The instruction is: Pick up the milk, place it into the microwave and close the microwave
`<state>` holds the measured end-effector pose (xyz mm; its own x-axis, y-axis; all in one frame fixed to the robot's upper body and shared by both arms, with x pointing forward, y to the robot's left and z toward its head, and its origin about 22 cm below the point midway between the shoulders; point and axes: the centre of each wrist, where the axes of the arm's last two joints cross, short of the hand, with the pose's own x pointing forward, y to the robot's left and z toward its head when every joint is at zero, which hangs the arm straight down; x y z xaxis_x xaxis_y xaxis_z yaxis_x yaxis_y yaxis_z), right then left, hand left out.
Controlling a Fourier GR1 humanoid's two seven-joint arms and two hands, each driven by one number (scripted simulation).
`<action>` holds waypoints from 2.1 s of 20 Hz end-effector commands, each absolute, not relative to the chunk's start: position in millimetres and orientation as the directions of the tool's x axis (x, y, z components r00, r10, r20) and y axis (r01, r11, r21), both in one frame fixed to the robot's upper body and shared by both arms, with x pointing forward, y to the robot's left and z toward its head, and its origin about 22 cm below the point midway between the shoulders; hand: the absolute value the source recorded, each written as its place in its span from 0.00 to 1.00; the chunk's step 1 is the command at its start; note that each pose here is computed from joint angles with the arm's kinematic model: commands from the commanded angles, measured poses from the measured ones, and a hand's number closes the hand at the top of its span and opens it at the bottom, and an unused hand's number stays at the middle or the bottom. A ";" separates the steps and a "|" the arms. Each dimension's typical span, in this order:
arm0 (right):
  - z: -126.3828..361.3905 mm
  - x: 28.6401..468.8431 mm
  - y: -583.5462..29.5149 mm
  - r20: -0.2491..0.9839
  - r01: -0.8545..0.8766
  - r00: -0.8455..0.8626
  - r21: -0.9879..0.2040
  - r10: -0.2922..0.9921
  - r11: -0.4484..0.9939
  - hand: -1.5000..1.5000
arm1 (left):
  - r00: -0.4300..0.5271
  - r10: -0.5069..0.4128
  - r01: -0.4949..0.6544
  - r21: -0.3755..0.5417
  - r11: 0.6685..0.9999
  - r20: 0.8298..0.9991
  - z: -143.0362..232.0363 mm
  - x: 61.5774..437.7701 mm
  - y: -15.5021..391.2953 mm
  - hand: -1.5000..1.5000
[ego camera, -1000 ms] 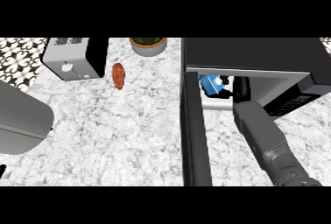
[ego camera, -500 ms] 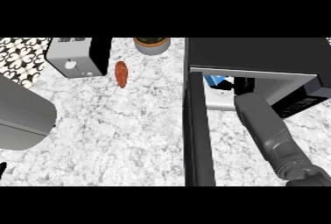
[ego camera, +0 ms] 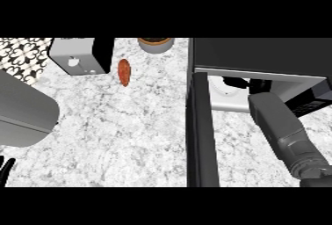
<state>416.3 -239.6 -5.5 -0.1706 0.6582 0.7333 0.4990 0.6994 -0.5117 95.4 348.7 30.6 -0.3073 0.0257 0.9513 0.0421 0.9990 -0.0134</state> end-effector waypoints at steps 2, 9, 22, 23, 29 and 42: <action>-13.1 410.2 -252.3 0.709 0.519 -0.141 -0.542 0.691 0.661 1.00 | -0.316 0.031 0.043 -0.018 0.999 0.948 32.0 114.8 347.9 0.00; -13.6 408.1 -264.6 0.686 0.527 -0.070 -0.591 0.724 0.611 1.00 | -0.298 0.038 0.061 -0.021 0.998 0.954 27.1 113.5 347.5 0.00; -7.6 414.7 -246.1 0.621 0.529 -0.130 -0.616 0.773 0.584 0.00 | -0.287 0.037 0.062 -0.020 0.998 0.957 17.6 132.0 348.7 0.00; -11.0 412.9 -244.6 0.627 0.519 -0.114 -0.623 0.770 0.585 0.00 | -0.290 0.029 0.052 -0.014 0.999 0.957 14.8 130.1 349.6 0.00; -7.6 416.3 -234.9 0.629 0.485 -0.134 -0.633 0.766 0.604 0.00 | -0.294 0.027 0.066 -0.008 0.998 0.955 15.8 134.5 338.4 0.00; -14.0 413.6 -223.8 0.656 0.427 -0.132 -0.638 0.743 0.640 0.00 | -0.297 0.042 0.066 -0.024 0.998 0.954 4.6 125.7 338.1 0.00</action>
